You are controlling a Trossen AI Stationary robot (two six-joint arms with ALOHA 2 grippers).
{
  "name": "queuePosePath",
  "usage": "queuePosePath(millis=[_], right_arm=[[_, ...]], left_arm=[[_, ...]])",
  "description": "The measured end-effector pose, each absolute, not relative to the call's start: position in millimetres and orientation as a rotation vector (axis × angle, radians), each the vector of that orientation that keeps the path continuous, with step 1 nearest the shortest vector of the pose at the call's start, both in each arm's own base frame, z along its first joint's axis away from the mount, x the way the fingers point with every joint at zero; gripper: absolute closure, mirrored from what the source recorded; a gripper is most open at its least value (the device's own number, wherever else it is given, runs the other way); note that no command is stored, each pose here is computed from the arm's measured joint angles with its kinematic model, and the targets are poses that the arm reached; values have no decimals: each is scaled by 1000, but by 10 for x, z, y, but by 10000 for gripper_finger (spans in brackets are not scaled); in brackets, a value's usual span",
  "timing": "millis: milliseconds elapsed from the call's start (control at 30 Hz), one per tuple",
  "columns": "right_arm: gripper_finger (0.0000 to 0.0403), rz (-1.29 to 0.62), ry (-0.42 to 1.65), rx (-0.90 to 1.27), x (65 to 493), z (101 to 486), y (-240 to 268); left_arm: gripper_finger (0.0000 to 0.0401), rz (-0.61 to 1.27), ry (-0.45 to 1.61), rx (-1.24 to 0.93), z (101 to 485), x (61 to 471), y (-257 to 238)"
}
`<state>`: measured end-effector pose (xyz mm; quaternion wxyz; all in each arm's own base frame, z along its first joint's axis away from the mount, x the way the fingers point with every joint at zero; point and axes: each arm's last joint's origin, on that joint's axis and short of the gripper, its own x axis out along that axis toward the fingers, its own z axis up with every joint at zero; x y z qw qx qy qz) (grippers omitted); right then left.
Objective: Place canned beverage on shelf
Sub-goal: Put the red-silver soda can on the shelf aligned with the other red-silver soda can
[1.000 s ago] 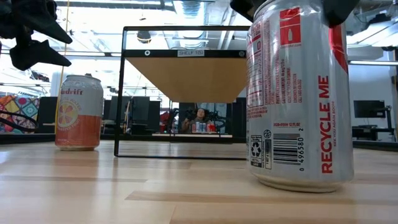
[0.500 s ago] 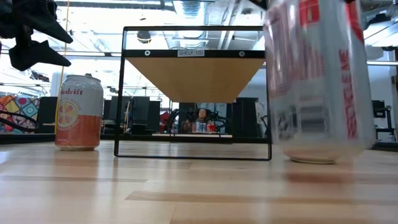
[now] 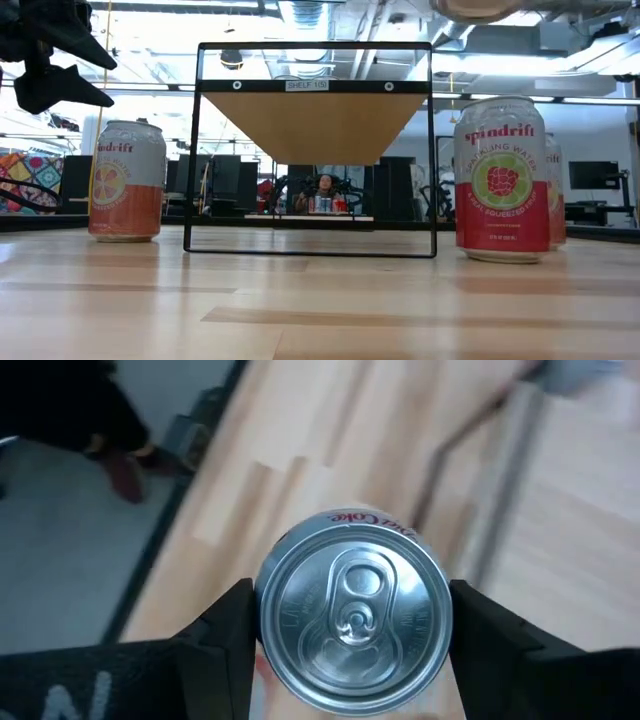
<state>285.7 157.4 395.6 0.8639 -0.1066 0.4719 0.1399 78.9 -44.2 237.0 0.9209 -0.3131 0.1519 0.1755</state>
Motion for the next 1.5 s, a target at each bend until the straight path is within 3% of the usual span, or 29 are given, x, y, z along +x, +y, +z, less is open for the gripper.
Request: queuePosePath(millis=[233,433,733,1067,1500], right_arm=[[172,75,928,-294,2472,4309,1119],[172,-30,1018,-326,2396,4343,719],[171,87,1012,-605,2669,4302,343],[170,119,1043,-464,3005,4109,-317],[170,96,1021,-429,3017,4078,-772]], left_arm=[[131,366,306,-641,2371,789,-440],[131,381,290,-635,2374,789,-435],[131,384,292,-629,2370,786,-432],[131,407,294,-598,2352,773,-414],[131,421,285,-609,2349,770,-408]])
